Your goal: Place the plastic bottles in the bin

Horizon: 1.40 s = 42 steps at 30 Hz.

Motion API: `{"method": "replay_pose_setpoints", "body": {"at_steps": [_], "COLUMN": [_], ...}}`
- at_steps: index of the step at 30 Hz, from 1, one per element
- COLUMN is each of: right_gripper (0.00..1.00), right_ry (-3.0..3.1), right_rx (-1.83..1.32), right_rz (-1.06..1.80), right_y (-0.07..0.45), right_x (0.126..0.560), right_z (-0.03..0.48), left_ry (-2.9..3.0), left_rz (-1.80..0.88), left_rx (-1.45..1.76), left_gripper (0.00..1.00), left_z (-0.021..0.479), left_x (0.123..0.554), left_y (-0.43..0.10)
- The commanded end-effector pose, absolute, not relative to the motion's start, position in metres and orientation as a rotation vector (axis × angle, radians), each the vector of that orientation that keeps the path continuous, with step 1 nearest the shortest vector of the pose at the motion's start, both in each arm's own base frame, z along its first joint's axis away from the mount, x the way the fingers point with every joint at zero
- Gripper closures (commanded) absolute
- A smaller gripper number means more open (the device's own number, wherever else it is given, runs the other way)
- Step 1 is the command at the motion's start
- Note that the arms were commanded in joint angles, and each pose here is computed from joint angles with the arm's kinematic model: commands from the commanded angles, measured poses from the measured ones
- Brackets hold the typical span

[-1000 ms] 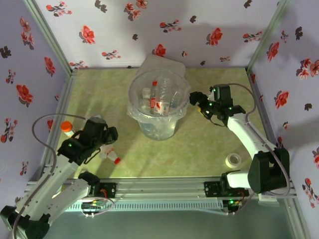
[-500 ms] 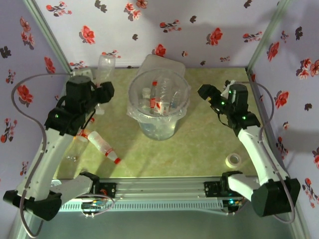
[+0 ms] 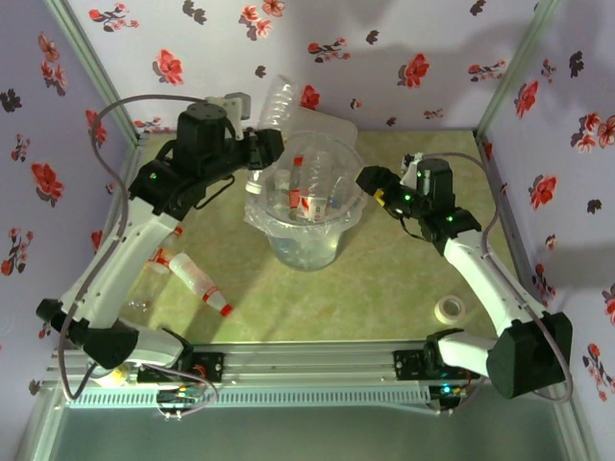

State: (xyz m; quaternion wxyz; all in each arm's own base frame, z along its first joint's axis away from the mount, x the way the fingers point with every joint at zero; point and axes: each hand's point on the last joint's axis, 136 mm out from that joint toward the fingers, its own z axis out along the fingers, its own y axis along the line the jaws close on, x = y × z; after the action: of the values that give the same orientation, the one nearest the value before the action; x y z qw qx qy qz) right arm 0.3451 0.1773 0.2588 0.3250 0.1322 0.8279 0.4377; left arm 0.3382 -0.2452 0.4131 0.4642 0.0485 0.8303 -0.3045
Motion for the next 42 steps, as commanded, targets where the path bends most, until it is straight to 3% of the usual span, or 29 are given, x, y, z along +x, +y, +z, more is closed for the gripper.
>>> {"method": "replay_pose_setpoints", "body": {"at_steps": [1,9,15,21,28,42], "right_gripper": [0.11,0.11,0.11,0.11,0.1,0.1], "right_ry": [2.133,2.148,2.15,2.16,2.165,2.181], "right_rx": [0.321,0.328,0.329,0.33,0.33,0.337], "right_rz": [1.17,1.152,1.146,1.142,1.139,1.124], "right_y": [0.181,0.179,0.179,0.179,0.179,0.177], "right_x": [0.35,0.35,0.351,0.351,0.351,0.35], "right_z": [0.267,0.26,0.259,0.255,0.253,0.249], "left_ry": [2.044,2.078,2.102,2.08,2.026,2.237], "left_rz": [-0.85,-0.918,-0.885,-0.855,-0.703,-0.53], "left_rx": [0.071,-0.006,-0.017,0.036,0.076,0.285], "left_gripper": [0.4,0.36,0.25,0.14,0.11,0.57], "left_z": [0.407,0.37,0.35,0.36,0.381,0.302], "left_x": [0.339,0.346,0.349,0.348,0.356,0.355], "left_y": [-0.26,-0.278,-0.278,-0.277,-0.261,-0.292]}}
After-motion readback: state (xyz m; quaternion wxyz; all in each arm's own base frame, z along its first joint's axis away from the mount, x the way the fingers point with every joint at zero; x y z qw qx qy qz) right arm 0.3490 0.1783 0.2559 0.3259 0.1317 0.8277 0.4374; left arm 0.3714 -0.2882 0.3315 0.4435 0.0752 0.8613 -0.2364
